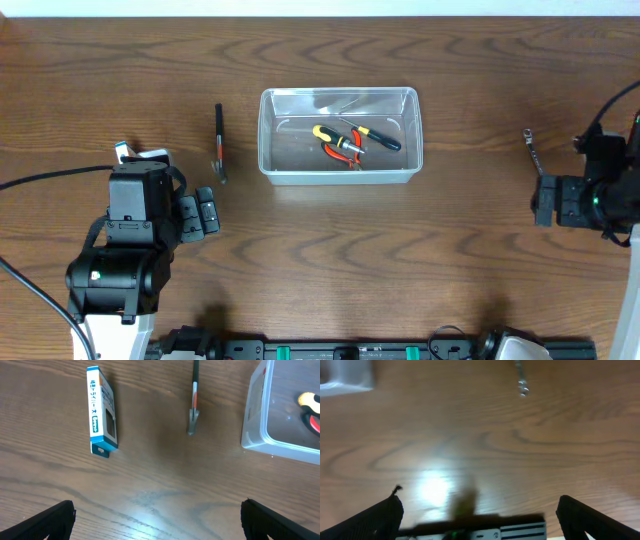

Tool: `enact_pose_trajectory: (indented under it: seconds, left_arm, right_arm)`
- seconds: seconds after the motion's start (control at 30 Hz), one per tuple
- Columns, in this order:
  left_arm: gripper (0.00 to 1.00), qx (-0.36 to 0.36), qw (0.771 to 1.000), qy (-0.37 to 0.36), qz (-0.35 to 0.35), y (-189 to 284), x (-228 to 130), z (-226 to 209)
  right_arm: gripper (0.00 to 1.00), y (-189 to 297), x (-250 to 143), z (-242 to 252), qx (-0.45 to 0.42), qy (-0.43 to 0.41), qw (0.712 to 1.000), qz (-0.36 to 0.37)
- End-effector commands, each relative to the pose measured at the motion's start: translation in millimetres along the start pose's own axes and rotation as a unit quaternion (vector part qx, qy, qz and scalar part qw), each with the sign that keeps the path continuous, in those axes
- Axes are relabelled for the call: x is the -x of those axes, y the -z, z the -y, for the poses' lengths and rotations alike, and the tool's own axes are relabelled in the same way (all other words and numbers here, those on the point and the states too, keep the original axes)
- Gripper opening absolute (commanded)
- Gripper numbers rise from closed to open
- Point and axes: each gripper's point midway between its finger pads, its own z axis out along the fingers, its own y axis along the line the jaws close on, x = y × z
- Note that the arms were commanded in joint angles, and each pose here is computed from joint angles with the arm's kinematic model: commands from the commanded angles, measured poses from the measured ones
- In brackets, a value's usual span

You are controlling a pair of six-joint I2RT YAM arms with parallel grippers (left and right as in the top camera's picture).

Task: Pack container
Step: 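Lower the right gripper onto the silver wrench and grasp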

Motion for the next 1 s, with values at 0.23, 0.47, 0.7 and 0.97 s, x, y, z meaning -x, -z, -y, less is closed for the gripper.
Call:
enact_pose_trajectory:
  seconds: [0.23,0.47,0.7,0.97]
  left_arm:
    - [0.98,0.004,1.0,0.0,0.005,2.9,4.9,-0.8]
    - [0.98,0.007,1.0,-0.003,-0.011,-4.6,3.1,0.2]
    - [0.98,0.01,1.0,-0.005,-0.022,-10.1,1.9,0.7]
    - [0.98,0.01,1.0,-0.005,-0.022,-10.3,1.8,0.7]
  right_arm:
    - [0.99,-107.8,33.9,61.6,-0.008,0.006,0.996,-0.089]
    - [0.99,-167.8,65.4,72.0,-0.006,0.071,0.994,-0.079]
    - [0.98,-200.4,89.1,66.4,0.005,0.14,0.989,-0.051]
    - [0.98,-240.8,81.0,44.6,0.066,0.156,0.983,-0.075]
